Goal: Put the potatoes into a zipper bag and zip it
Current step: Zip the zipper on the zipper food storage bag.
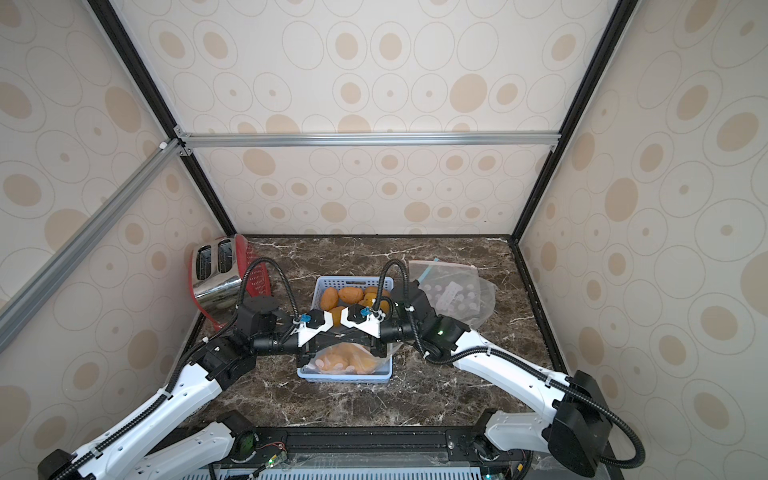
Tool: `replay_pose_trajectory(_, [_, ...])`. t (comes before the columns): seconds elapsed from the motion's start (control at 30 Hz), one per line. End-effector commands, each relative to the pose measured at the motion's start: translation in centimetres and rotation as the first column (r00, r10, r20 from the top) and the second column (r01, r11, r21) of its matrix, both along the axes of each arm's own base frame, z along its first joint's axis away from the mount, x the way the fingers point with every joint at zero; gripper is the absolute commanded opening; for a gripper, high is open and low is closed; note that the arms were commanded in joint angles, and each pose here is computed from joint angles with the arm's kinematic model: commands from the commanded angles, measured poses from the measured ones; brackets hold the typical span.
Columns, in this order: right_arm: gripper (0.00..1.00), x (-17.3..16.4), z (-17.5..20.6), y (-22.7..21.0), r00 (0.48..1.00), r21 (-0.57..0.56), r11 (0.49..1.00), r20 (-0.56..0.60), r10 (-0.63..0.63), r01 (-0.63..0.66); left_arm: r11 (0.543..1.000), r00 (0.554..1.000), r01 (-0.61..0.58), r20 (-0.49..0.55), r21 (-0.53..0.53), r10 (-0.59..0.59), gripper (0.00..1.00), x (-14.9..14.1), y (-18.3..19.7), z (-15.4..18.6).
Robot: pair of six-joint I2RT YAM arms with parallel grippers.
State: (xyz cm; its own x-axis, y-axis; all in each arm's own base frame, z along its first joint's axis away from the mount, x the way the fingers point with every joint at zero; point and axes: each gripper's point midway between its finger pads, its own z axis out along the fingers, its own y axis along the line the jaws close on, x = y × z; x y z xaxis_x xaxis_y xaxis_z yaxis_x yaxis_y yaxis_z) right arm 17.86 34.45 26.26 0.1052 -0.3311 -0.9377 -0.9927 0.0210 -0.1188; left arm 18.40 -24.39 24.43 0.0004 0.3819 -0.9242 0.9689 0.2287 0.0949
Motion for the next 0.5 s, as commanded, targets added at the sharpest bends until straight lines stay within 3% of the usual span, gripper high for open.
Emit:
replay_pose_trajectory(0.0, [0.00, -0.5, -2.2, -1.4, 0.998, -0.086, 0.996, -0.046, -0.042, 0.038, 0.997, 0.996, -0.019, 0.087, -0.080, 0.026, 0.00, 0.4, 0.0, 3.3])
replay_pose_trajectory(0.47, [0.00, 0.0, -4.4, -4.0, 0.984, -0.210, 0.965, -0.049, -0.173, 0.159, 0.993, 0.988, -0.054, 0.139, -0.108, 0.069, 0.00, 0.2, 0.8, 4.8])
